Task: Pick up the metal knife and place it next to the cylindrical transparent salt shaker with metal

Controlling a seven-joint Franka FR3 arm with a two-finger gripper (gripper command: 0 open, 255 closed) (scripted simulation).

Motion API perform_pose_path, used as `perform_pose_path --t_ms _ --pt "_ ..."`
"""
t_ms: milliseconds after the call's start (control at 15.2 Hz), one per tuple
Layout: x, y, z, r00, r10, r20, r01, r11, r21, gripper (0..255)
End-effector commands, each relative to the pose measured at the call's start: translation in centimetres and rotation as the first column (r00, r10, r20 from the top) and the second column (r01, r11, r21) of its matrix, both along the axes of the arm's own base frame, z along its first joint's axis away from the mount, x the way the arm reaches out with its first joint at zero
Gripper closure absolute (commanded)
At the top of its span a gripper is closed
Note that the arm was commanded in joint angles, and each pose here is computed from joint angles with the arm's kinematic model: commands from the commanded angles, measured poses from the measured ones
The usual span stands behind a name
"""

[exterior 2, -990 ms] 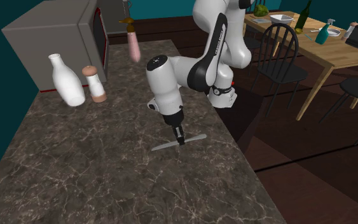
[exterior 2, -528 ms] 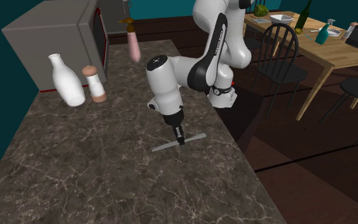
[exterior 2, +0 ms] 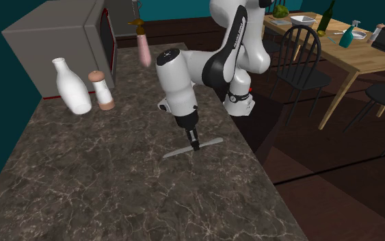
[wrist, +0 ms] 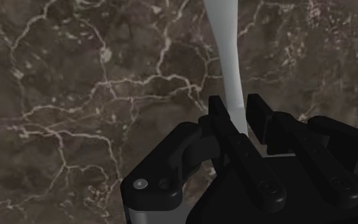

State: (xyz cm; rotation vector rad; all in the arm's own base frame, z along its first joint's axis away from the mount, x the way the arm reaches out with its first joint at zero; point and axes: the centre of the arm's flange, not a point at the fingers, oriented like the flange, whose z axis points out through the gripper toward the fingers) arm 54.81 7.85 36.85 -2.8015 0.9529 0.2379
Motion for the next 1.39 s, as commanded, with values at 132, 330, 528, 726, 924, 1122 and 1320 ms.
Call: perform_pose_path --t_ms 132,330,528,726,924,1122,1320 --pt "0.0 0.0 2.1 1.0 0.0 0.0 0.0 1.0 0.0 255" --pt "0.0 0.0 3.7 1.0 0.0 0.0 0.0 1.0 0.0 255" --pt "0.0 0.0 5.3 1.0 0.0 0.0 0.0 1.0 0.0 255" --pt "0.0 0.0 6.8 1.0 0.0 0.0 0.0 1.0 0.0 255" --pt "0.0 0.0 8.4 1.0 0.0 0.0 0.0 1.0 0.0 255" --pt "0.0 0.0 10.0 1.0 0.0 0.0 0.0 1.0 0.0 255" --pt "0.0 0.0 11.6 1.0 0.0 0.0 0.0 1.0 0.0 255"
